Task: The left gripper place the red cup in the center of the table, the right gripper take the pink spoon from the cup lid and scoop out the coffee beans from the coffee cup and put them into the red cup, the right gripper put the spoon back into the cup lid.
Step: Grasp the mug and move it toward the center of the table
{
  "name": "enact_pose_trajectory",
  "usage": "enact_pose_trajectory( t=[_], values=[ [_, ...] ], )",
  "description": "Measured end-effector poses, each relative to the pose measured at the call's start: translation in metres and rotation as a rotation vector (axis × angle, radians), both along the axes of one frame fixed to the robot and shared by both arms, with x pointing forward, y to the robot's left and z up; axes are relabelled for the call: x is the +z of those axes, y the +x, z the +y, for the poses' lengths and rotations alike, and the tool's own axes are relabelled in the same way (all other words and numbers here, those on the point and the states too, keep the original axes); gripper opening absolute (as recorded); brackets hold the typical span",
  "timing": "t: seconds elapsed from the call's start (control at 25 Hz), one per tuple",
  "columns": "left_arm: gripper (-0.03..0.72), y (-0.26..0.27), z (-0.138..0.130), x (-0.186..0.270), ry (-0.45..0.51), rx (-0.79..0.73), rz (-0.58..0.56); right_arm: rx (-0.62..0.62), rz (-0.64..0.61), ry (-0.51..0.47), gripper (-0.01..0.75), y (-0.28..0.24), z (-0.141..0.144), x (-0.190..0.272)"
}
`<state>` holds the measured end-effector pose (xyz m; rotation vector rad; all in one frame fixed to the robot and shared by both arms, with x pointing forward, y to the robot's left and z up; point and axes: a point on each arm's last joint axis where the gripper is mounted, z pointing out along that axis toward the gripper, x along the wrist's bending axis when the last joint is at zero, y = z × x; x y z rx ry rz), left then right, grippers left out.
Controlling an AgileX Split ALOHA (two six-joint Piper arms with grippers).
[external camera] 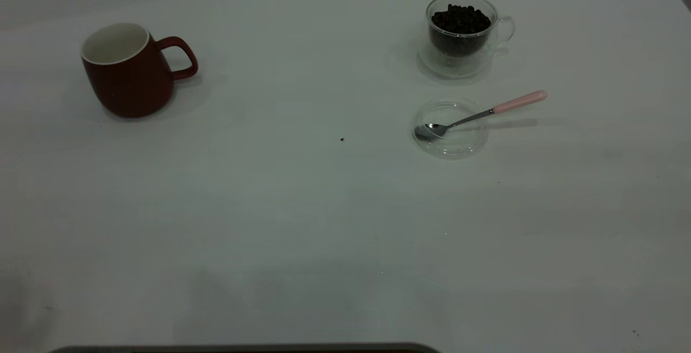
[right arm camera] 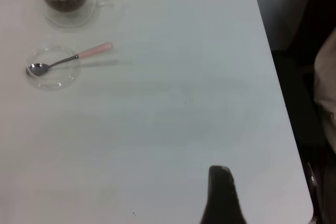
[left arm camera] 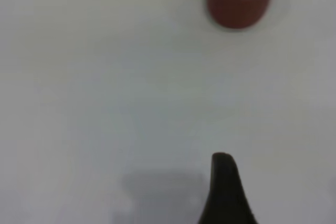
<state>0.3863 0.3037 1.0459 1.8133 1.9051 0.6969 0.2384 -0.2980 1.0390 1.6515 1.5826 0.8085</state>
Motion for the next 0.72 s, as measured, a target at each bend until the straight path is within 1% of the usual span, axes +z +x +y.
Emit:
enact_pose_trajectory(
  t=[0.12, 0.28, 0.36, 0.48, 0.6, 0.72],
  values=[
    [0.588, 0.038, 0.0, -0.017, -0.002, 0.044, 0.066, 0.0, 0.0, 0.0, 0.572, 0.0, 0.0, 0.0],
    [0.588, 0.083, 0.001, -0.034, 0.02, 0.043, 0.122, 0.0, 0.0, 0.0, 0.572, 0.0, 0.0, 0.0],
    [0.588, 0.108, 0.007, -0.042, 0.026, 0.063, 0.153, 0.0, 0.0, 0.0, 0.572, 0.0, 0.0, 0.0],
    [0.588, 0.142, 0.025, -0.056, 0.045, 0.09, 0.199, 0.0, 0.0, 0.0, 0.572, 0.0, 0.0, 0.0],
    [0.588, 0.169, 0.037, -0.073, 0.104, 0.021, 0.263, 0.0, 0.0, 0.0, 0.572, 0.0, 0.0, 0.0],
    [0.588, 0.192, 0.041, -0.093, 0.183, -0.124, 0.342, 0.0, 0.0, 0.0, 0.572, 0.0, 0.0, 0.0]
  ],
)
